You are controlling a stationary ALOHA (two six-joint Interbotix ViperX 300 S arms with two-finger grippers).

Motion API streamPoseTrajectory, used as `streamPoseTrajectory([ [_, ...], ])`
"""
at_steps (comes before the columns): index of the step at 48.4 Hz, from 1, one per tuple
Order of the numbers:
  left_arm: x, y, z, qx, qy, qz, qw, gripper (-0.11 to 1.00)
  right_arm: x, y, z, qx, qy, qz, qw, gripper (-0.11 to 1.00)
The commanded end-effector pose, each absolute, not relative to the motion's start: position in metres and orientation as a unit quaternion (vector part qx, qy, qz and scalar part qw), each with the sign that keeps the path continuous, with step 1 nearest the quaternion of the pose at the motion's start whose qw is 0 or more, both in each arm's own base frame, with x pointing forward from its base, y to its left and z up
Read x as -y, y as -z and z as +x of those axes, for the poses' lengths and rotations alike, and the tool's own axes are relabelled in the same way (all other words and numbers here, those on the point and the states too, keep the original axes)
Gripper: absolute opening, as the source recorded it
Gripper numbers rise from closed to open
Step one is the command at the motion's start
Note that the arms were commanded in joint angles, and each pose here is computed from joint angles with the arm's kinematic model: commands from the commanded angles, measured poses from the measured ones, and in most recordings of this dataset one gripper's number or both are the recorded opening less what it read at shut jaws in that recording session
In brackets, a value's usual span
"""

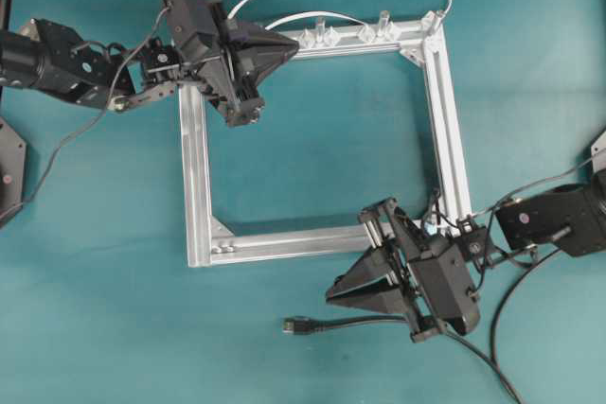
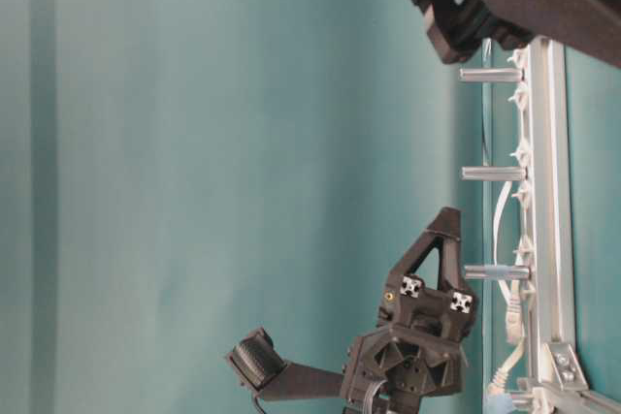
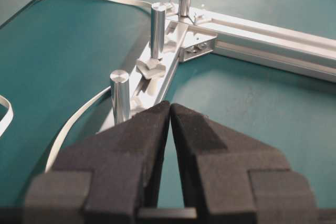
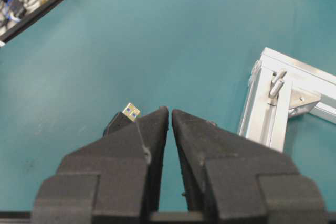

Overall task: Insert the wire through the string loop located on the right side.
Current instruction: 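Lower the open right gripper toward the black USB cable plug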

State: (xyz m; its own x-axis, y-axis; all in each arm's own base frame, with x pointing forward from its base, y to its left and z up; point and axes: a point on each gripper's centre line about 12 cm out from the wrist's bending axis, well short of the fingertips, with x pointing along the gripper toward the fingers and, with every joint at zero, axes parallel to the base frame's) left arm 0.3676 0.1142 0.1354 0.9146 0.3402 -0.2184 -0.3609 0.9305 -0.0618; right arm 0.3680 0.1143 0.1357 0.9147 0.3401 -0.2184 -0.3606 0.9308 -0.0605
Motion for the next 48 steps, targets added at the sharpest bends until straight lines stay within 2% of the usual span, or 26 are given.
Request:
streamPoseTrajectory([
  [1, -0.113, -0.157, 0.376, -0.083, -0.164, -0.042, 0.982, 0.15, -0.112, -0.143, 0.372, -0.091, -0.172, -0.044, 0.98, 0.24],
  [3, -0.114, -0.159, 0.378, -0.089, -0.163, -0.044, 0.981, 0.12, -0.111, -0.142, 0.373, -0.099, -0.168, -0.041, 0.98, 0.22],
  [6, -0.115, -0.159, 0.382, -0.103, -0.163, -0.048, 0.98, 0.01, -0.11, -0.139, 0.373, -0.11, -0.167, -0.044, 0.979, 0.08],
  [9, -0.115, -0.159, 0.385, -0.114, -0.161, -0.05, 0.979, 0.0, -0.111, -0.14, 0.373, -0.113, -0.167, -0.044, 0.978, 0.02],
  [19, -0.115, -0.164, 0.387, -0.11, -0.161, -0.05, 0.98, 0.01, -0.112, -0.152, 0.379, -0.096, -0.165, -0.041, 0.981, 0.01],
  [21, -0.115, -0.165, 0.386, -0.11, -0.16, -0.05, 0.98, 0.08, -0.113, -0.154, 0.38, -0.093, -0.165, -0.04, 0.981, 0.02],
  [24, -0.114, -0.167, 0.385, -0.109, -0.16, -0.049, 0.98, 0.24, -0.113, -0.155, 0.381, -0.093, -0.165, -0.04, 0.981, 0.02],
  [27, -0.113, -0.17, 0.383, -0.107, -0.159, -0.048, 0.98, 0.41, -0.113, -0.156, 0.382, -0.093, -0.164, -0.04, 0.981, 0.11],
  [30, -0.112, -0.172, 0.38, -0.106, -0.159, -0.047, 0.98, 0.55, -0.112, -0.155, 0.382, -0.095, -0.162, -0.037, 0.982, 0.25],
  [32, -0.112, -0.172, 0.379, -0.108, -0.159, -0.047, 0.98, 0.54, -0.111, -0.156, 0.382, -0.096, -0.157, -0.033, 0.982, 0.36],
  [35, -0.111, -0.173, 0.376, -0.11, -0.159, -0.047, 0.98, 0.47, -0.108, -0.156, 0.383, -0.098, -0.145, -0.022, 0.984, 0.55],
  [39, -0.11, -0.174, 0.372, -0.114, -0.159, -0.048, 0.979, 0.47, -0.106, -0.158, 0.383, -0.097, -0.133, -0.012, 0.986, 0.76],
  [48, -0.108, -0.175, 0.369, -0.131, -0.157, -0.052, 0.978, 0.52, -0.103, -0.16, 0.383, -0.099, -0.11, 0.014, 0.989, 0.74],
])
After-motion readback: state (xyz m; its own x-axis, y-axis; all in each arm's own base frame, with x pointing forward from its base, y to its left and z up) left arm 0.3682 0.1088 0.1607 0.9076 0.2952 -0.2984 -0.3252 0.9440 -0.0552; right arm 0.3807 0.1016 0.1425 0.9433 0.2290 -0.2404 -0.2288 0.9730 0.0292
